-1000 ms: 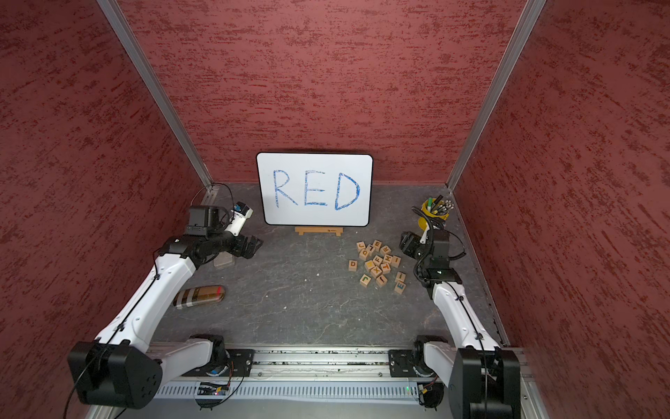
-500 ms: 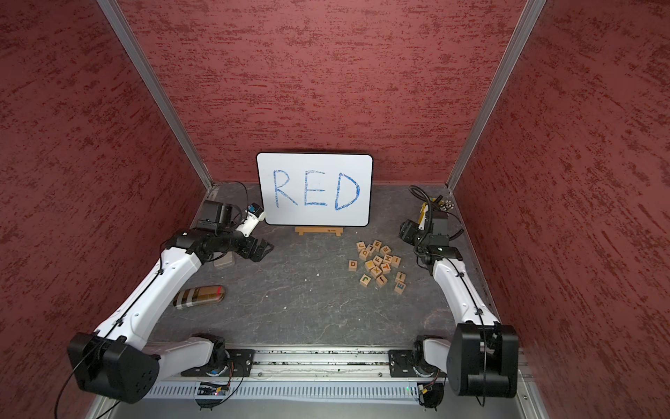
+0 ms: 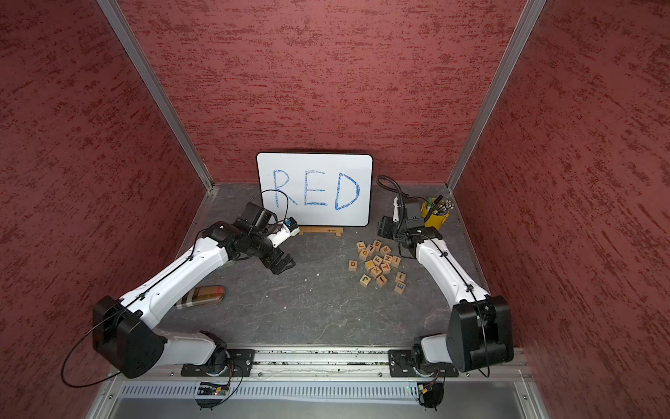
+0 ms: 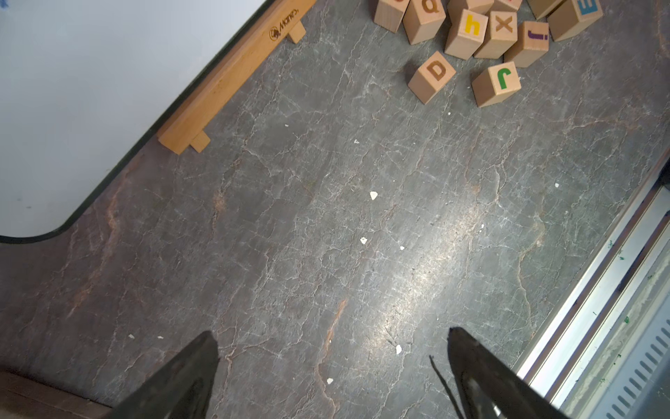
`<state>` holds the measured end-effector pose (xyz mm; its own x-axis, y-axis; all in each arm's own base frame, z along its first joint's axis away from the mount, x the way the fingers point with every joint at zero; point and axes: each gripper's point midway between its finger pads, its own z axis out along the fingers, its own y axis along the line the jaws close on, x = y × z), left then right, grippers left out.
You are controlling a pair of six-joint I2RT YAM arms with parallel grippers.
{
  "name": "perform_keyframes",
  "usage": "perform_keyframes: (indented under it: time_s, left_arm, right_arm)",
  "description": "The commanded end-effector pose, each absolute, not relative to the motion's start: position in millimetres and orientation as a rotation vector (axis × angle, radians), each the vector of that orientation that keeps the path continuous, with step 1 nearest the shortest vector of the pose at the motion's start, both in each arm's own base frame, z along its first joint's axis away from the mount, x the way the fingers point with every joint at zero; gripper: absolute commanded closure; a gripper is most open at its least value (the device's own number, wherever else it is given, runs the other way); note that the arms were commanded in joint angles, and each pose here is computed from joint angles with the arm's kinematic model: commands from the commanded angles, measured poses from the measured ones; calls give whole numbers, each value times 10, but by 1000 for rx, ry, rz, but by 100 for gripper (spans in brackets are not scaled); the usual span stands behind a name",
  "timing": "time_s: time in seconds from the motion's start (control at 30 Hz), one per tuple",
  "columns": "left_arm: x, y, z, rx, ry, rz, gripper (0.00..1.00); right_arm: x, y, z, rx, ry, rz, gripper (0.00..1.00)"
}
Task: Assemble the uppercase word "red" with letter blocks
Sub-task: Pick up the letter block from the center of the board.
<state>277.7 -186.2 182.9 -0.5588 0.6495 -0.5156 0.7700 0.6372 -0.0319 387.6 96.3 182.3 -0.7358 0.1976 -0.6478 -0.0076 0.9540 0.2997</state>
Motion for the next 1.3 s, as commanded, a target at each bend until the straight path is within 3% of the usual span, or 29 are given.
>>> perform_keyframes:
  time_s: [0.0, 0.27, 0.63, 1.27]
  left_arm:
    - [2738, -1926, 1994, 1160, 2338, -393, 1]
    - [2731, -1869, 2184, 1149, 2308, -410, 1]
    - [2531, -1737, 2111, 1165, 2344, -426, 0]
    - [2521, -1636, 2009, 1143, 2363, -418, 0]
  right_arm:
    - [3818, 984, 1858, 98, 2406, 302, 34]
    - [3726, 874, 1546, 118, 2480, 201, 39]
    - [3715, 811, 999, 135, 2636, 140, 38]
    - [3713, 583, 622, 106, 2750, 76, 39]
